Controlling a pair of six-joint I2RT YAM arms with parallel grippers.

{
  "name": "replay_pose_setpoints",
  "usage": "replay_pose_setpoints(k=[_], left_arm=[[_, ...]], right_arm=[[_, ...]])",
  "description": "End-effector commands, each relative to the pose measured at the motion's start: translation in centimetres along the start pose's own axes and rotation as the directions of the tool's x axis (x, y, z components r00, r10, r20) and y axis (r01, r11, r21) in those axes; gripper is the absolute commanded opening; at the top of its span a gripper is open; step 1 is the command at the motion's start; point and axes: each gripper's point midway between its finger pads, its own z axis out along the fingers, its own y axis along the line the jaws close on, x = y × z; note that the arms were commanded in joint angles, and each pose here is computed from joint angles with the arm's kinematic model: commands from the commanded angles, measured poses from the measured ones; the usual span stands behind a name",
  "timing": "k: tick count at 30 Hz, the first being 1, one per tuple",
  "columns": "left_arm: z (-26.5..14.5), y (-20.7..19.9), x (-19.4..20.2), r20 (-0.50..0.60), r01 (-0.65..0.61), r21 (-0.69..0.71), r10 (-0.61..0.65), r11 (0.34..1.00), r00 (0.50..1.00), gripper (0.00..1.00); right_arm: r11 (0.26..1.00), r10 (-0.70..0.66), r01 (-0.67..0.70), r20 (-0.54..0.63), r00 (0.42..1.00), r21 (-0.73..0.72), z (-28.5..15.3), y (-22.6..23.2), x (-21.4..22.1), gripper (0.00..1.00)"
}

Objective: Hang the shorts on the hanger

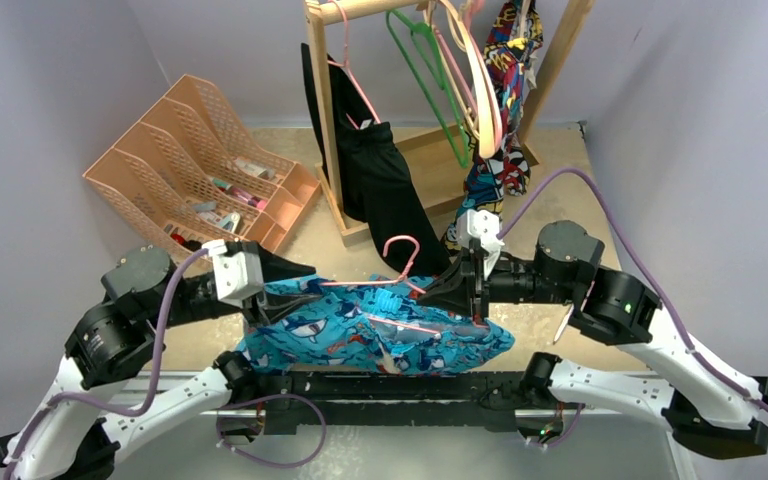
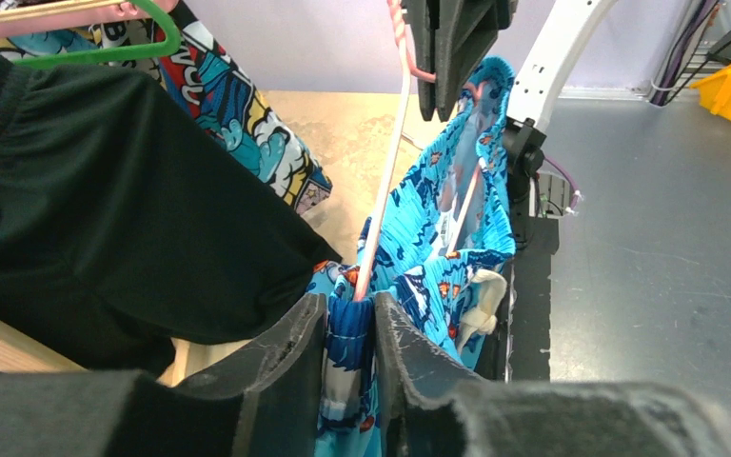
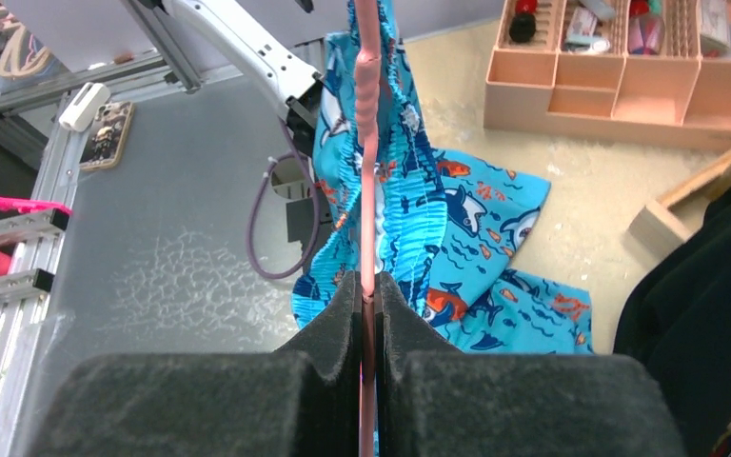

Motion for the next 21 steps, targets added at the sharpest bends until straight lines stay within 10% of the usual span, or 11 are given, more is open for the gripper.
replay_pose_setpoints(k=[1,14,21], left_arm=[[0.8,1.5,-2.1,0.068,0.023,-0.064,-0.019,0.998,0.998,0.46],[2.7,6.6,-3.1,0.174,0.148,-0.286,-0.101,0.947,0.980,0.61],[4.9,11.1,-1.0,0.200,0.353,-0.469,-0.292,0.810,0.935,0.66]], right_arm=[[0.995,0.068,-0.072,0.057,0.996,0.072,-1.9,0.0,-2.0,0.00],[0.895,0.330,-0.321,0.024,0.944,0.309,-7.2,-0.8,0.6,0.00],[0.776,0.414,-0.371,0.031,0.910,0.510,-10.7,-2.6,1.8,0.00]])
